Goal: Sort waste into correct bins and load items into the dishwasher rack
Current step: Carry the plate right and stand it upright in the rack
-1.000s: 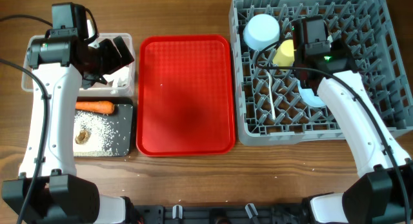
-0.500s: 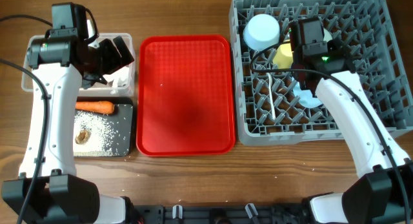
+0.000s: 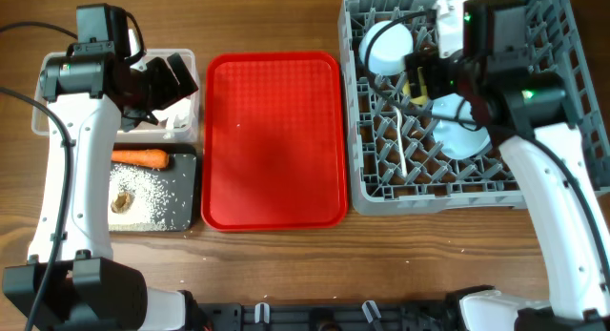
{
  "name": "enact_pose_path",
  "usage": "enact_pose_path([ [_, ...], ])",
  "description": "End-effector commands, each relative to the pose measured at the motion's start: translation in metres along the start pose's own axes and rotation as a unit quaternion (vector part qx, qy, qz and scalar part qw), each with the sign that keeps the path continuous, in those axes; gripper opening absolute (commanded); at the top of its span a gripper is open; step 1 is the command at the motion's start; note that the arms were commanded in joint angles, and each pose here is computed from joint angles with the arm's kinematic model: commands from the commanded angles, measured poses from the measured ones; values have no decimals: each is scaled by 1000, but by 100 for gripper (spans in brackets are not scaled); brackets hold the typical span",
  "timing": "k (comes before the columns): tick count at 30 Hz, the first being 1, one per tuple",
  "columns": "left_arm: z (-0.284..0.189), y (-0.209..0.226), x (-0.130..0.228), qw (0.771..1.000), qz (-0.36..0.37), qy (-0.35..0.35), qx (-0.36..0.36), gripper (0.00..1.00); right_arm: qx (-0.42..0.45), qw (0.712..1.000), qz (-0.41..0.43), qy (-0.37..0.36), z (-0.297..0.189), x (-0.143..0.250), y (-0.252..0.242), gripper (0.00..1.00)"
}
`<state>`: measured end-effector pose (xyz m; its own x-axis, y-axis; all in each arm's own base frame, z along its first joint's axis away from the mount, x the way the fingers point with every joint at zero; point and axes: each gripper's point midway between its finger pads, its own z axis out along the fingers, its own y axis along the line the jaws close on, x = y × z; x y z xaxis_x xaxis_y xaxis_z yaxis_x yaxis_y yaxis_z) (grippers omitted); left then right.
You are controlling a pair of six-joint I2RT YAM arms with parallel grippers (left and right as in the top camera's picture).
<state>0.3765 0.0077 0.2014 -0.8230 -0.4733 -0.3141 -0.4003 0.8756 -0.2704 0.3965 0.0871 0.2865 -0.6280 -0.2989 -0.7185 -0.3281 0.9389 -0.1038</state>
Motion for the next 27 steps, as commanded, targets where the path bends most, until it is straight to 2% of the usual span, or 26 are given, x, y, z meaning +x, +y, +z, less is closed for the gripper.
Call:
enact_pose_path([
  [1, -4, -3, -3, 1000, -1, -5, 8, 100, -209, 976, 16, -55, -25, -24, 71, 100],
  [3, -4, -3, -3, 1000, -1, -5, 8, 100, -209, 976, 27, -51, -24, -24, 71, 100],
  [8, -4, -3, -3, 1000, -1, -5, 8, 100, -213, 968, 129, -27, -24, -23, 71, 100],
  [21, -4, -3, -3, 1000, -1, -5, 8, 100, -210, 968, 129, -44, -23, -32, 68, 100],
  [23, -4, -3, -3, 1000, -1, -5, 8, 100, -211, 964, 150, -66, -25, -45, 66, 100],
  [27, -4, -3, -3, 1000, -1, -5, 8, 100, -208, 952, 133, -183, -49, -96, 58, 100],
])
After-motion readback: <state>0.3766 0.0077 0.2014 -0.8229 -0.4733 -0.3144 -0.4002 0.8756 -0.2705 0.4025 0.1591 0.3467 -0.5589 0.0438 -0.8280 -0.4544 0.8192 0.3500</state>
